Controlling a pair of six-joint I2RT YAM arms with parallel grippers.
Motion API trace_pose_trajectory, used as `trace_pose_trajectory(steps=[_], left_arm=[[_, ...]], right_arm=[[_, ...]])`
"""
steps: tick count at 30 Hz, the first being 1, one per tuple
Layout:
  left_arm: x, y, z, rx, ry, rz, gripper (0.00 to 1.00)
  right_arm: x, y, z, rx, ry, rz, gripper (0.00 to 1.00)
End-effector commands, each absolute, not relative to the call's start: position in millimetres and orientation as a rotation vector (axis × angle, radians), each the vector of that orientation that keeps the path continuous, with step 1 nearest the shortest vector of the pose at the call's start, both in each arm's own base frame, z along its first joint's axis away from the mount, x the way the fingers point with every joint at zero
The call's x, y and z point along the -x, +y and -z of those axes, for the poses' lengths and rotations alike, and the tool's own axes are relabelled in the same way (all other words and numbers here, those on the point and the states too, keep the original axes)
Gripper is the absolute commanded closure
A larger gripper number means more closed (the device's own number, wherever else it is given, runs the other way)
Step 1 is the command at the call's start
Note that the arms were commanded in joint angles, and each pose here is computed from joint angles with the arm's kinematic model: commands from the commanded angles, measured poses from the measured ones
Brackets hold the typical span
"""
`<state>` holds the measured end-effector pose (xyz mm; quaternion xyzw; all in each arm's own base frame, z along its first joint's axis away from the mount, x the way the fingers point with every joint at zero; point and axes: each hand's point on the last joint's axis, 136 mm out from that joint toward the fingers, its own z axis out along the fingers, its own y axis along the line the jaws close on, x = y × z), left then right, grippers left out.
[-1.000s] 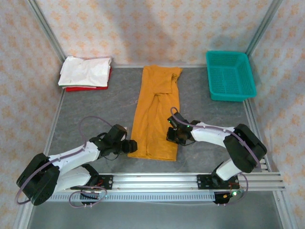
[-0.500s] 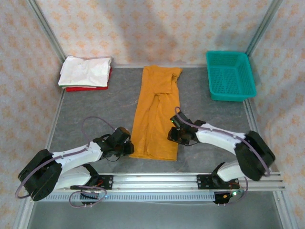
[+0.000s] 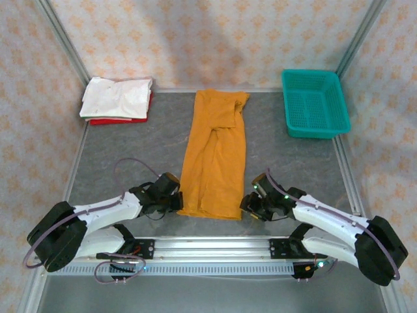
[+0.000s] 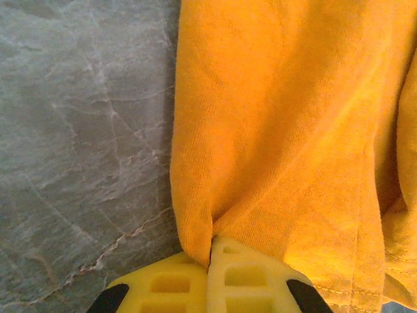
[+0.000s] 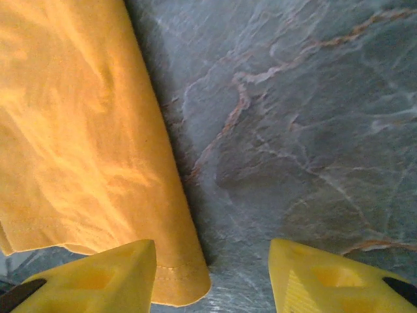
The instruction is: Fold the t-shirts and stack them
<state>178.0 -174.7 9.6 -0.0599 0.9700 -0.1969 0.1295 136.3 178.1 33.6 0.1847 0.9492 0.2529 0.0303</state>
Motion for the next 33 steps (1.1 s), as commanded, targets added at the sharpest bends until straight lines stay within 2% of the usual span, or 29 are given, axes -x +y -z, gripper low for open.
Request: trace_pose_trajectory(steps=[1,19,23,28,33], left_arm=[[-148,-197,6,0.045,2.93,0.706,1.0],[-150,-200,4,0.057,2.912,0.7,1.0],[-150,-202,2,0.051,2.905,0.709,1.0],[-149,-204,-3,0.045,2.889,0.718,1.0],[-141,-201,-6,0.02,2.891,0.69,1.0]], right_arm=[[-138,194,-36,-0.564,2.919,-0.897,0.51],[-122,213,-25,-0.495,2.986,-0.938,0.54],[-127,216,-23,-0.504,2.977,-0.906,0.64],[-137,215,-27,-0.539,2.929,-0.882,0.84],[-131,205,-27,-0.547,2.928,-0.858,0.99]])
